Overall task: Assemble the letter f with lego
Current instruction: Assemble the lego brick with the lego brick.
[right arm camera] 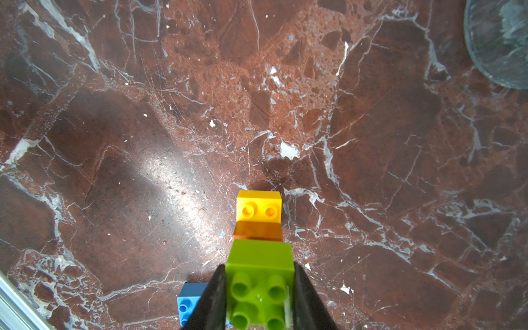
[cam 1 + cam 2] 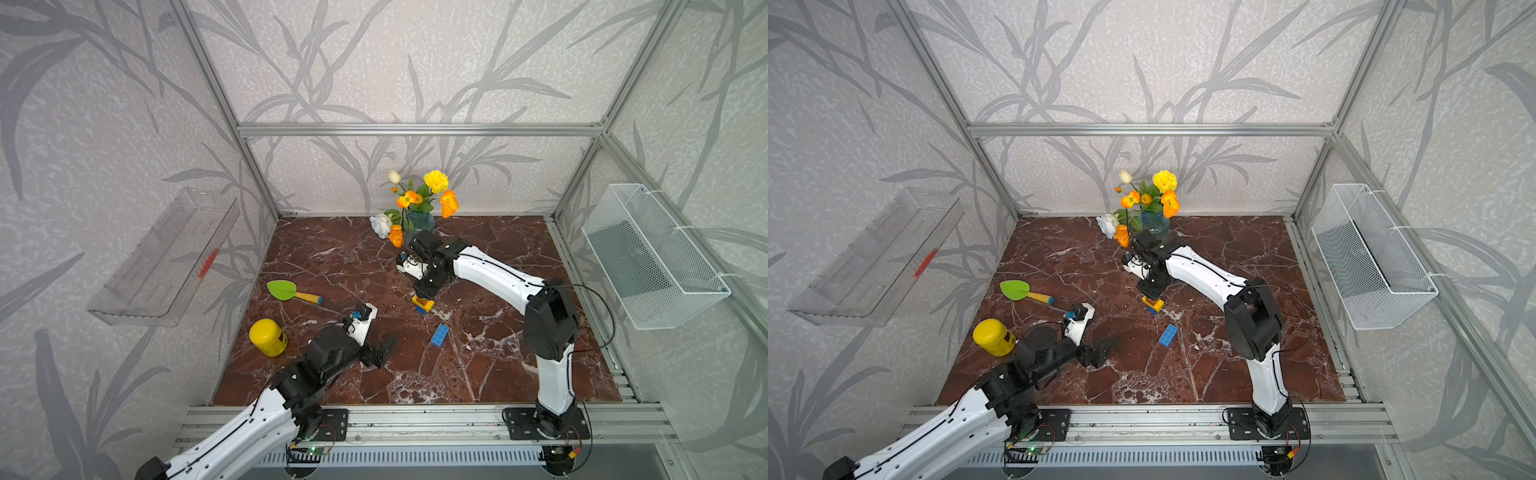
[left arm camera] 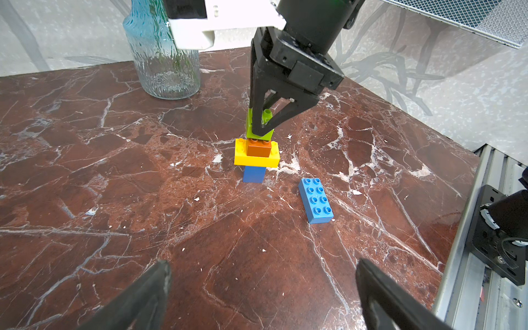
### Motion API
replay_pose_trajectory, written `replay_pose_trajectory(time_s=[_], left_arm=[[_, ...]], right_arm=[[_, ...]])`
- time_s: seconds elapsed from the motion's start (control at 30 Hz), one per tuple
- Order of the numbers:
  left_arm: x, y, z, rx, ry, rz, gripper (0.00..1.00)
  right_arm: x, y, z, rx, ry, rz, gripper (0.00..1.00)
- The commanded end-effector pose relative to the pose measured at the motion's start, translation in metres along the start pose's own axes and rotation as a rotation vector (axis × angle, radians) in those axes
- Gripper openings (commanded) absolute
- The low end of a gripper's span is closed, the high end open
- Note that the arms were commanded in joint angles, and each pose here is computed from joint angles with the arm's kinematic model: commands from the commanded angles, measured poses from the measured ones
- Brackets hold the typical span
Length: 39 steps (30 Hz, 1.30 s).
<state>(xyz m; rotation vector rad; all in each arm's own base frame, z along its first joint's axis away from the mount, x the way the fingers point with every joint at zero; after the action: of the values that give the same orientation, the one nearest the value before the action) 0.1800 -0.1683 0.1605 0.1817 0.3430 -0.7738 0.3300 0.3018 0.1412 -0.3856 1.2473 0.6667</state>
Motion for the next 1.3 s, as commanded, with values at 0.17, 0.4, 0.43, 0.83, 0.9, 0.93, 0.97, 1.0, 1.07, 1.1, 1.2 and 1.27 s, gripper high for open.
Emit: replay_pose_trajectory(time_s=[0.17, 0.4, 0.43, 0.83, 0.9, 0.93, 0.97, 1.0, 1.07, 1.1, 1.2, 1.27], left_arm=[[0.0, 0.0, 0.004, -0.009, -0.022, -0.003, 0.99], [0.0, 0.0, 0.004, -0.009, -0.022, -0.003, 0.99], [0.0, 0.001, 0.004, -0.009, -0.023, -0.002, 0.99], [0.0, 0.001, 0.003, -0.009, -0.022, -0.001, 0.99], [0.0, 0.001, 0.004, -0.01, -0.023, -0.001, 0.99], [0.0, 0.001, 0.004, -0.009, -0.023, 0.0, 0.99], [0.0, 0.001, 0.003, -0.01, -0.022, 0.0, 0.99], [0.0, 0.001, 0.004, -0.01, -0.022, 0.0, 0.99], [0.0, 0.001, 0.004, -0.009, -0.022, -0.001, 0.99], [-0.001, 0.001, 0.004, -0.009, -0.023, -0.001, 0.99], [0.0, 0.001, 0.003, -0.01, -0.022, -0.002, 0.99], [0.0, 0.0, 0.004, -0.009, -0.023, -0.003, 0.99]], right_arm=[[0.002, 0.0, -0.003, -0.004, 0.031, 0.01, 0.3], [0.005, -0.001, -0.004, -0.006, 0.041, 0.007, 0.29], [0.005, -0.001, -0.004, -0.006, 0.042, 0.006, 0.29], [0.009, 0.0, -0.005, -0.003, 0.061, 0.012, 0.29], [0.011, -0.001, -0.005, -0.004, 0.065, 0.009, 0.29], [0.012, -0.001, -0.006, -0.002, 0.068, 0.007, 0.29], [0.013, -0.001, -0.006, 0.0, 0.073, 0.007, 0.29], [0.013, -0.001, -0.006, -0.001, 0.076, 0.007, 0.29], [0.015, -0.002, -0.008, 0.001, 0.088, 0.005, 0.29], [0.016, -0.002, -0.008, 0.0, 0.095, 0.006, 0.29], [0.019, -0.002, -0.011, -0.001, 0.118, 0.001, 0.29], [0.02, -0.003, -0.013, 0.001, 0.13, 0.0, 0.29]])
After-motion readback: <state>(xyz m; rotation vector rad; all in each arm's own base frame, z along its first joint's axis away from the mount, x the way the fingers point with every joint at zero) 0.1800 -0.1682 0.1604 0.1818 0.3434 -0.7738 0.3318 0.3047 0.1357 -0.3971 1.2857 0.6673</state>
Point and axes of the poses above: each gripper's point midway between its finger pads, its own x axis out along the fingers, its own y axis along the line the jaws close on, z = x × y, the point moved 3 cm from there along -x, back along the fingers, and after that the axes turned 14 degrees about x, right-handed, at the moved point
